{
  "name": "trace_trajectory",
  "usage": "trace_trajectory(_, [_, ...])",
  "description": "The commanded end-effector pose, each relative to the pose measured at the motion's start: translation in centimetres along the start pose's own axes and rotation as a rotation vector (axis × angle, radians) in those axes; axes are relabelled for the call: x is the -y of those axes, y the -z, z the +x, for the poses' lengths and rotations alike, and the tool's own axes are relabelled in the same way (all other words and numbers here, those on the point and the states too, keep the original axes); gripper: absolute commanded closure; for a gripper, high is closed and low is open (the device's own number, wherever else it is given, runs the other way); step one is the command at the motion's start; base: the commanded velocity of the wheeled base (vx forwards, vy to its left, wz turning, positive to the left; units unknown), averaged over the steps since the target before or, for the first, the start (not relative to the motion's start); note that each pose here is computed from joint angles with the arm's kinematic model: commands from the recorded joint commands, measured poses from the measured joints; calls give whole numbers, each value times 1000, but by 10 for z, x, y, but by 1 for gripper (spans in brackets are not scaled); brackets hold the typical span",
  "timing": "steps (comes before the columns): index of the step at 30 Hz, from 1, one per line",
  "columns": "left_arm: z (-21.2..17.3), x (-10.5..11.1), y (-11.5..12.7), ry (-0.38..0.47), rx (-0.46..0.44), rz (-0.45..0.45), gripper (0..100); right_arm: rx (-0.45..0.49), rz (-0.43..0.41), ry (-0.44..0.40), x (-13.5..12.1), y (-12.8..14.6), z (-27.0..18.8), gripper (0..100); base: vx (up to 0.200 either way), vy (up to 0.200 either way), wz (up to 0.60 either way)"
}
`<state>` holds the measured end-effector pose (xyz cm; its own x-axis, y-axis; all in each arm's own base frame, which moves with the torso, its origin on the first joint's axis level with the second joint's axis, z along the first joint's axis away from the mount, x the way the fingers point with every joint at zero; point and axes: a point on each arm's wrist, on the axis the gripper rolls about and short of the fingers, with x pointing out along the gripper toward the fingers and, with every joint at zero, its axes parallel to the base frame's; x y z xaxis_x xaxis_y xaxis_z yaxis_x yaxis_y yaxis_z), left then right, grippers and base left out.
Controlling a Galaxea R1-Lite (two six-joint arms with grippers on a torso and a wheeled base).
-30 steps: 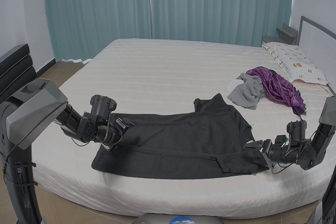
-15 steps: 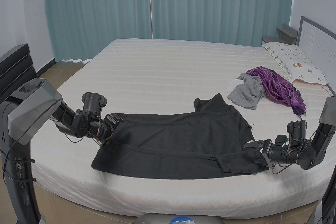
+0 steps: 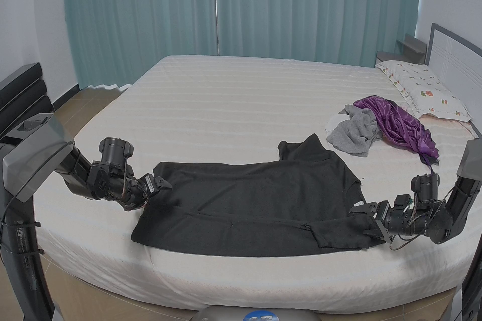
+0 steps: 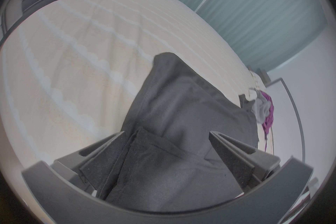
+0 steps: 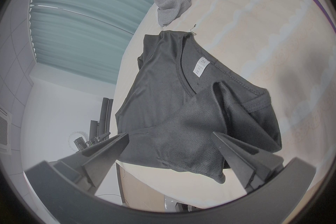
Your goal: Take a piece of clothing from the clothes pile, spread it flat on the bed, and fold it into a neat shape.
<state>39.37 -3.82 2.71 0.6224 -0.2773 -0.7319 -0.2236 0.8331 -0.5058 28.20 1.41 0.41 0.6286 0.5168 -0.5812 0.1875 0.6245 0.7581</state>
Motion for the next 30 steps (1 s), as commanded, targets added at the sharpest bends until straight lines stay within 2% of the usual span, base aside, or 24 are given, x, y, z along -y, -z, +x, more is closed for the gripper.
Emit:
trace_trajectory(1, [-2,-10,0,25,-15,36,0,-7,1,5,1,1,1,0,0,0,0])
trace_trajectory(6, [1,-8,-3,62,22,60,0,-9,1,5,1,2,1,0,0,0,0])
trace_trajectory(22, [6,-18,3,70,-17,75,0,-8,0,4,1,2,1,0,0,0,0])
trace_trajectory(23, [6,-18,3,70,-17,73,100,-8,0,4,1,2,1,0,0,0,0])
trace_trajectory(30, [0,-24,5,56,-21,61,100,7,-12,-10,-3,-1,0,0,0,0,0])
